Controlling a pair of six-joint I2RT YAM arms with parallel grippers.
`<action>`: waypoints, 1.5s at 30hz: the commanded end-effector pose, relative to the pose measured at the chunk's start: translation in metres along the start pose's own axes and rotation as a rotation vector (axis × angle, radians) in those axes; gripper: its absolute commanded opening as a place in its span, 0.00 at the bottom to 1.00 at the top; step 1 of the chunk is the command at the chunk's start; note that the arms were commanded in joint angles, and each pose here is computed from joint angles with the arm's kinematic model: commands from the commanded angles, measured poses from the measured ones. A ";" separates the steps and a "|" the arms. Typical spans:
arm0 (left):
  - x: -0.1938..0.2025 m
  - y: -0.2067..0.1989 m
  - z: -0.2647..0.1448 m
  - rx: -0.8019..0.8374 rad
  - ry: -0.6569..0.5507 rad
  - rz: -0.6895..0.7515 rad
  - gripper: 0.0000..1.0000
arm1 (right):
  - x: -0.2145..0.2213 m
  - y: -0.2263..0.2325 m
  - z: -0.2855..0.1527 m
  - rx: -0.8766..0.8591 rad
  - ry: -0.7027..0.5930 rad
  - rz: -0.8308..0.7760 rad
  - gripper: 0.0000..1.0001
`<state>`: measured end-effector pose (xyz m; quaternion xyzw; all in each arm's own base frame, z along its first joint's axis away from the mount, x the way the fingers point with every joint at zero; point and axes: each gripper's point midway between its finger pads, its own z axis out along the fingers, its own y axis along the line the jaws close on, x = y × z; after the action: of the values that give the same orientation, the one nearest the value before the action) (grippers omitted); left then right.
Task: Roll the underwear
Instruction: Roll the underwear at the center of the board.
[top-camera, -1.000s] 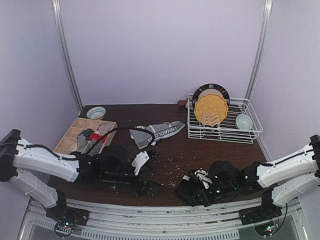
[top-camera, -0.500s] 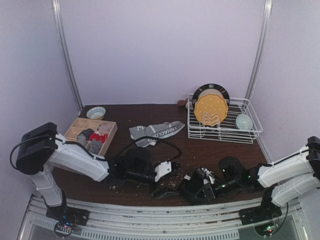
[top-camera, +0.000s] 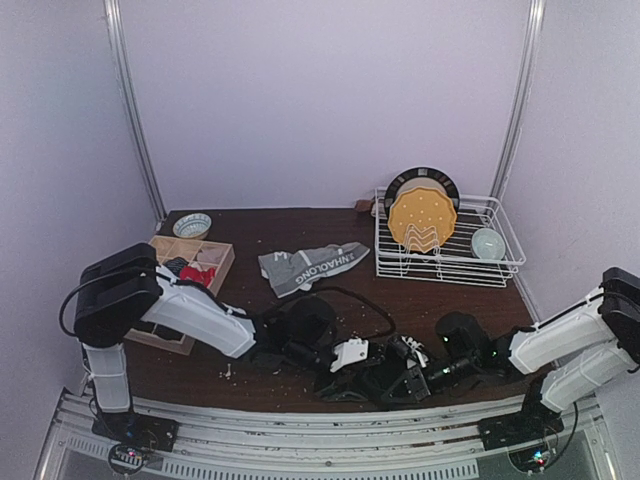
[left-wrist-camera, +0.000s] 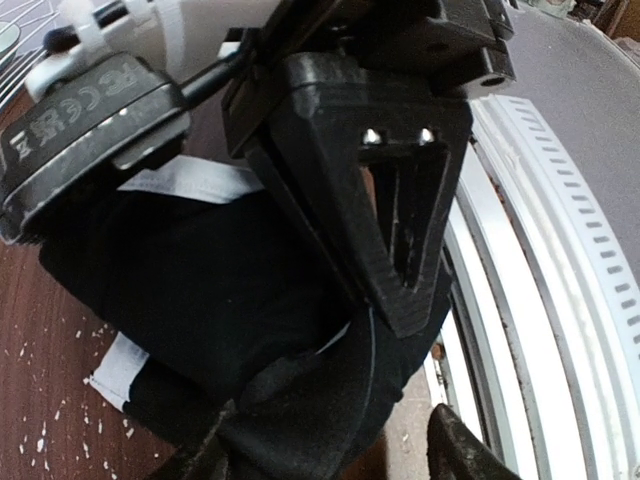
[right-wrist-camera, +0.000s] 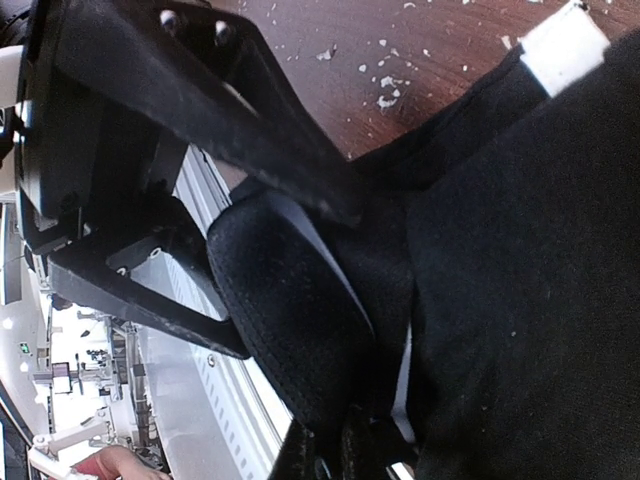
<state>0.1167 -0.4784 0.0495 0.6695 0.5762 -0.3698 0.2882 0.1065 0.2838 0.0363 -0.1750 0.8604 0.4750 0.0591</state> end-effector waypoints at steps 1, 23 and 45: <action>-0.002 -0.007 0.008 0.066 0.001 0.029 0.53 | 0.021 -0.024 0.000 0.068 0.057 0.085 0.00; 0.035 -0.031 0.015 0.324 0.296 -0.411 0.00 | -0.009 0.013 -0.036 0.209 -0.089 -0.145 0.41; 0.034 -0.038 0.009 0.485 0.363 -0.866 0.00 | -0.023 0.041 -0.058 0.456 -0.347 -0.543 0.47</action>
<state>0.0857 -0.4728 0.0370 0.5047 0.7163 -0.4677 -0.1160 0.0995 0.2665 0.0871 -0.3219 0.8577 0.2678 0.2984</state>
